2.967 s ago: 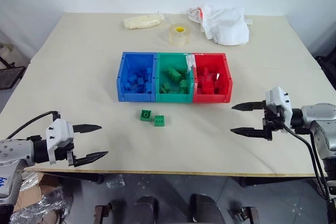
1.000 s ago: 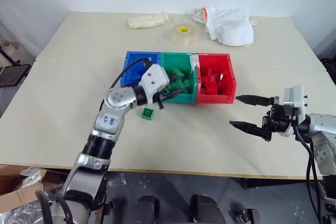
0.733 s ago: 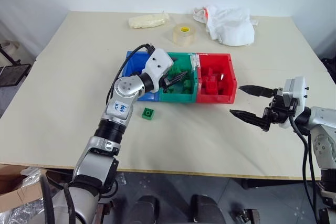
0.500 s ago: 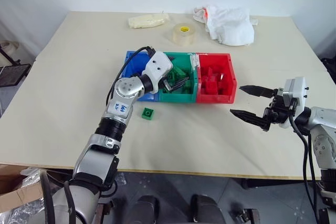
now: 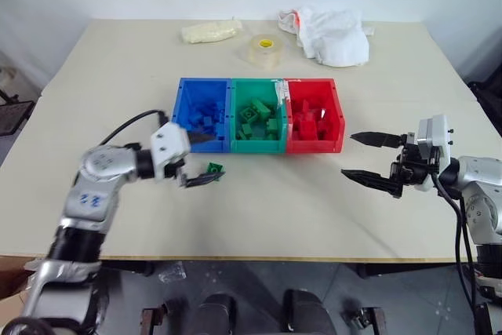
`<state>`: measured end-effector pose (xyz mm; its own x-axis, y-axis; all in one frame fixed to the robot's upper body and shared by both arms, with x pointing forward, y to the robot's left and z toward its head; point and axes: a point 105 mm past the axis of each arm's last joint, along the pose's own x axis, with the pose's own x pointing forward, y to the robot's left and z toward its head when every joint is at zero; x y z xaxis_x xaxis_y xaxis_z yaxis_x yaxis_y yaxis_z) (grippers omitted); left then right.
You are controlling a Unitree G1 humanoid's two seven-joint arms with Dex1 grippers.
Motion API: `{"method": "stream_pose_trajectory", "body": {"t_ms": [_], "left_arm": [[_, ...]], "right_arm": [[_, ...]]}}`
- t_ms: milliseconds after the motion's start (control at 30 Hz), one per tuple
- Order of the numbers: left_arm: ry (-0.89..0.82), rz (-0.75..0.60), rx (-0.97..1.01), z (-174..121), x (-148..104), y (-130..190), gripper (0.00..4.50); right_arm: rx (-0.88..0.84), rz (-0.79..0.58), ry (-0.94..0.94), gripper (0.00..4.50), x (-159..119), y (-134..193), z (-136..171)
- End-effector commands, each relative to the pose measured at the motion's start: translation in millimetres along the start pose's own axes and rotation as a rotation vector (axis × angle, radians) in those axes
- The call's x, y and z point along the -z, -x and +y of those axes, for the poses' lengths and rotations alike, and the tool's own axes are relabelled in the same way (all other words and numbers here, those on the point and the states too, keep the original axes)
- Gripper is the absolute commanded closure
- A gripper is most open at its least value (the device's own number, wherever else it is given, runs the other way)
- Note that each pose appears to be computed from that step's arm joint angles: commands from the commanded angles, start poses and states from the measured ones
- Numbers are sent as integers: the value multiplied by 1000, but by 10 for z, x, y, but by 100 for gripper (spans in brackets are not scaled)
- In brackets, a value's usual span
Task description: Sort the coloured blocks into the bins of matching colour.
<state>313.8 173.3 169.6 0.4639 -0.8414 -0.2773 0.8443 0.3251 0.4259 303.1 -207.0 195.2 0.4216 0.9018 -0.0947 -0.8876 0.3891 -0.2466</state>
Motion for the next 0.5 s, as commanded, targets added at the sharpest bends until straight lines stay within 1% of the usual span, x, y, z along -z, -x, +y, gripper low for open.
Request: {"method": "stream_pose_trajectory", "body": {"t_ms": [33, 200, 300, 400, 500], "left_arm": [[-10, 38, -12, -35, -1, 351, 20], [82, 152, -65, -128, 284, 788, 20], [109, 199, -106, -157, 396, 970, 20], [115, 195, -111, -179, 400, 976, 20], [98, 154, -111, -170, 353, 808, 20]], "right_arm": [[-52, 25, 37, 0, -64, 15, 4], [-105, 71, 39, 0, -9, 45, 10], [-109, 72, 44, 0, -24, 41, -12], [-115, 75, 47, 0, -26, 32, -25], [-123, 73, 52, 0, -34, 14, -32]]}}
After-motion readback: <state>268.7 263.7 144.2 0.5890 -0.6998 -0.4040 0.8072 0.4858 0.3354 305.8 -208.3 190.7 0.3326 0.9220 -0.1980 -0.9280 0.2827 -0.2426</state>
